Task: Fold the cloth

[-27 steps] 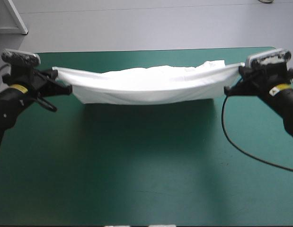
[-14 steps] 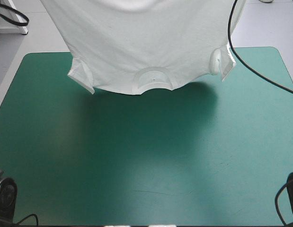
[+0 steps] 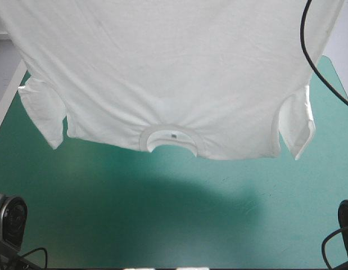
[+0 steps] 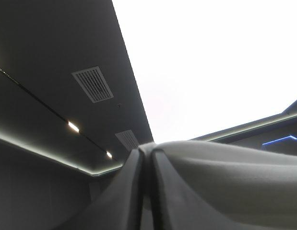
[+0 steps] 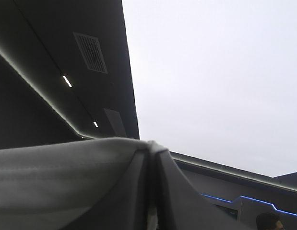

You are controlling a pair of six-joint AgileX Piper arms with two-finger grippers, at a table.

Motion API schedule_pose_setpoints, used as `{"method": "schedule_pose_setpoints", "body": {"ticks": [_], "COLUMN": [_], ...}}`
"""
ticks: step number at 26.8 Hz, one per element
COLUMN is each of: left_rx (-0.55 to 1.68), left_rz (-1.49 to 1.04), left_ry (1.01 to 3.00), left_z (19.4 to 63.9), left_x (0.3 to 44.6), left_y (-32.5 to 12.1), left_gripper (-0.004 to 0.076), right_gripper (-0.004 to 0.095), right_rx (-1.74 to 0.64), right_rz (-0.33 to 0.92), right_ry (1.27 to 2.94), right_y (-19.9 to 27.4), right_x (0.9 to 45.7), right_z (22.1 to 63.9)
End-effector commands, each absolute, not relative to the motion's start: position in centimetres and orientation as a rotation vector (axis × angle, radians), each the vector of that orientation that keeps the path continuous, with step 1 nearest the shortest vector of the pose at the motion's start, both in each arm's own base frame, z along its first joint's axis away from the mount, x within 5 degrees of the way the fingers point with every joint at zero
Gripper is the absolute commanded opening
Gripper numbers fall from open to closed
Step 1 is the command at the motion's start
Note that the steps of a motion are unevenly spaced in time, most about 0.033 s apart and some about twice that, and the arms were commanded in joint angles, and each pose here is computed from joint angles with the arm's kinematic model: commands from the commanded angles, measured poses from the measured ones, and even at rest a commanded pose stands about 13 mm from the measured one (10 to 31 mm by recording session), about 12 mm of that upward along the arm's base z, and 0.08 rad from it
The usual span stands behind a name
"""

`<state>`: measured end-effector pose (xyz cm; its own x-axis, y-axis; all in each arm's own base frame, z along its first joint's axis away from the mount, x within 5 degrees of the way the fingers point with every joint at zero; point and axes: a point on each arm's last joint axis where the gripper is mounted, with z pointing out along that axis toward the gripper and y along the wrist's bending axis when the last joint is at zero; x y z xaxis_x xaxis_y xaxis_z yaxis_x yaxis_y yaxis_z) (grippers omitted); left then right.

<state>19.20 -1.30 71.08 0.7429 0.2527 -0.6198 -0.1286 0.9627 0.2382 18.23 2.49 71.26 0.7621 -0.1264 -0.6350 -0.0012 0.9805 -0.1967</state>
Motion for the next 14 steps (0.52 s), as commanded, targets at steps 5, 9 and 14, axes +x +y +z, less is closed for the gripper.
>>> {"method": "schedule_pose_setpoints", "body": {"ticks": [5,9,14], "left_rx": [0.174,0.182,0.175], "left_rz": [0.224,0.252,0.252], "left_ry": [0.712,0.771,0.795], "left_z": [69.9,68.0,65.9], "left_x": [23.1,27.6,31.9], "left_y": [-1.3,-1.4,-1.4], "left_gripper": [0.0019,0.0019,0.0019], "right_gripper": [-0.0014,-0.0014,-0.0014], "right_rx": [-0.168,-0.151,-0.138], "right_rz": [-0.091,-0.102,-0.137], "right_ry": [0.701,0.708,0.743], "right_y": [2.5,2.6,2.4], "right_x": [22.3,26.7,32.3], "right_z": [70.2,68.5,65.7]}}
